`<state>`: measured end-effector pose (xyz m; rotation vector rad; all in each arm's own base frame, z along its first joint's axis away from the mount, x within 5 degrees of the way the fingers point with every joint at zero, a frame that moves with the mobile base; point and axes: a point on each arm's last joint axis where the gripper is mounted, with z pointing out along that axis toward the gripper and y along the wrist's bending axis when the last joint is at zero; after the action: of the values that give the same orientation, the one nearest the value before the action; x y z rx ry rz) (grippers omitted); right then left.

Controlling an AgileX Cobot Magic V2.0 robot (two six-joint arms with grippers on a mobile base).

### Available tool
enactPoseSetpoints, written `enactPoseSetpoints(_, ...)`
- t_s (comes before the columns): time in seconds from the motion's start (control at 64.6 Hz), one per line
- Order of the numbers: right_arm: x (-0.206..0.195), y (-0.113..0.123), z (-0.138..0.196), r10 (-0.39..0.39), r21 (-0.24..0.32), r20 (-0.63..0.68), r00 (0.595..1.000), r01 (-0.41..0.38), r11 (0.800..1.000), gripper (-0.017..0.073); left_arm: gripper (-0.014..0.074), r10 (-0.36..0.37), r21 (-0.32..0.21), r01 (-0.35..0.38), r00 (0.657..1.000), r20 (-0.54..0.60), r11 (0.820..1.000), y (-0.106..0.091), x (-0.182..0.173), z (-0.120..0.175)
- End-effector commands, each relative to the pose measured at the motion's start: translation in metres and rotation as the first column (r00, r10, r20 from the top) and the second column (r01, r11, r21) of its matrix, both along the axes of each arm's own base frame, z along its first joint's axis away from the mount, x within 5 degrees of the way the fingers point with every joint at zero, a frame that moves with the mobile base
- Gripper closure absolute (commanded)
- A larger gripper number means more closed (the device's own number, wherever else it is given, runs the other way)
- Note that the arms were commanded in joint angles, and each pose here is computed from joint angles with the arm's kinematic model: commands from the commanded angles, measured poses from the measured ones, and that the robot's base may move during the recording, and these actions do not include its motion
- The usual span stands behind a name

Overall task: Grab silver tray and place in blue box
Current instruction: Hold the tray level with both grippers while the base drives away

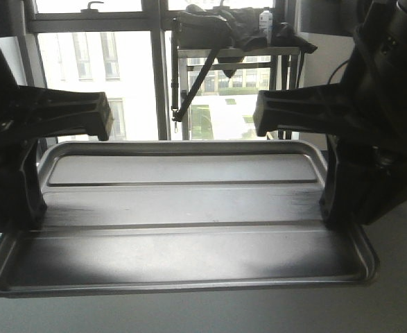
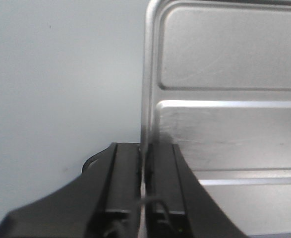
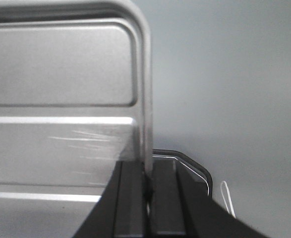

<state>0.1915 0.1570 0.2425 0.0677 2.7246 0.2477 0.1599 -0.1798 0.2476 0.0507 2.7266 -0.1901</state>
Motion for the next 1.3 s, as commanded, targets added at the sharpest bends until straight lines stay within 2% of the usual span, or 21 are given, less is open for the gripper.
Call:
enactPoseSetpoints(0.0,0.002,-0.0031,0.0152,0.012,0.008,0.069,0.998,-0.013,1.0,0.0501,0.0607,0.001,-0.009,0.0,0.999,0.047,1.0,0.003,0.0004,0.0134)
enactPoseSetpoints(1.285,0.002,-0.0031,0.0152,0.012,0.008,0.069,0.998,-0.013,1.0,0.0501,0.0607,0.001,-0.009,0.0,0.999,0.047,1.0,0.003,0.0004,0.0134)
